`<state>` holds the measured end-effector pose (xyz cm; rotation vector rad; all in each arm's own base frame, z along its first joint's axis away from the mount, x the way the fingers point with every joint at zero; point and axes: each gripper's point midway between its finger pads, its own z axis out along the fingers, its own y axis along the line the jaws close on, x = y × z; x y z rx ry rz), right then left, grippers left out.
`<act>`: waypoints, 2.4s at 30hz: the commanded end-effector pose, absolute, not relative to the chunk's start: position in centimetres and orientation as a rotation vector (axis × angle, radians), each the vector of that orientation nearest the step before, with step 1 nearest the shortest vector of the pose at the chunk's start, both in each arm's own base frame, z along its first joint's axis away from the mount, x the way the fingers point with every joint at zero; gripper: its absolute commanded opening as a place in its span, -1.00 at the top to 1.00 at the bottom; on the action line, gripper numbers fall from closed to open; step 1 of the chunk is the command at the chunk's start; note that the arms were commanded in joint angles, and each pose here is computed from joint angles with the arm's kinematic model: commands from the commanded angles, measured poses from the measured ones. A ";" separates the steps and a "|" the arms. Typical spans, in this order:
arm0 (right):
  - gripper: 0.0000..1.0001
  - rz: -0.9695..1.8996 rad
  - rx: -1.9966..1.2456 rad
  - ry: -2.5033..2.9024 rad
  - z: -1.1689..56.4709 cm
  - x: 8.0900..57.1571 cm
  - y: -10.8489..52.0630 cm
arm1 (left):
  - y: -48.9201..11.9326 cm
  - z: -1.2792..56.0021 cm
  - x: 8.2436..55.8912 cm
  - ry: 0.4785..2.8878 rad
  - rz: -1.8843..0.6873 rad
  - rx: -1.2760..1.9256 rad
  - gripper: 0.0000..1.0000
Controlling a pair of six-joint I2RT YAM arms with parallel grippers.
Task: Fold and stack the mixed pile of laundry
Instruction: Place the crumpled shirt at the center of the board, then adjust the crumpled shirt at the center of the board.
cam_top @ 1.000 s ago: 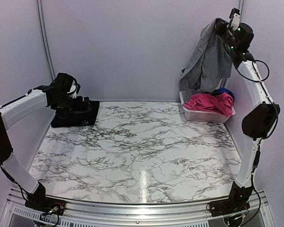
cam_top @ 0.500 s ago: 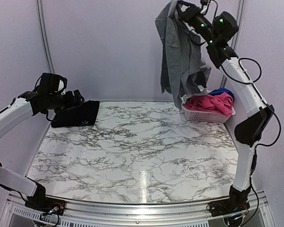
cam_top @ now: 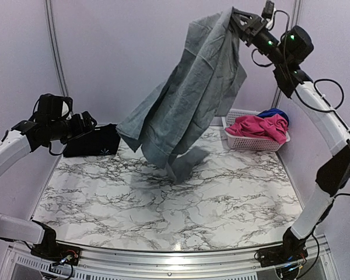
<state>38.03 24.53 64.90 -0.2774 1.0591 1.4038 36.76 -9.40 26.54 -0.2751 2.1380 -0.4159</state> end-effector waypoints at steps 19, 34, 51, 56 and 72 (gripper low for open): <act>-0.88 0.494 -0.184 2.531 17.1 26.2 11.1 | -23.9 13.6 26.8 2.482 -0.394 0.554 -0.97; -0.87 0.527 -0.054 2.496 19.3 28.6 8.0 | -36.7 4.2 34.8 2.572 -0.182 0.825 -0.60; -0.46 0.772 -0.771 2.549 13.6 18.9 28.8 | -23.4 3.4 31.6 2.800 -0.183 0.483 0.66; -0.45 0.741 -1.037 2.515 11.9 15.7 35.7 | -22.7 4.7 31.4 2.794 -0.237 0.357 0.21; -0.19 0.315 -1.363 2.528 2.0 13.3 41.5 | -20.2 4.9 29.3 2.806 -0.270 0.320 -0.38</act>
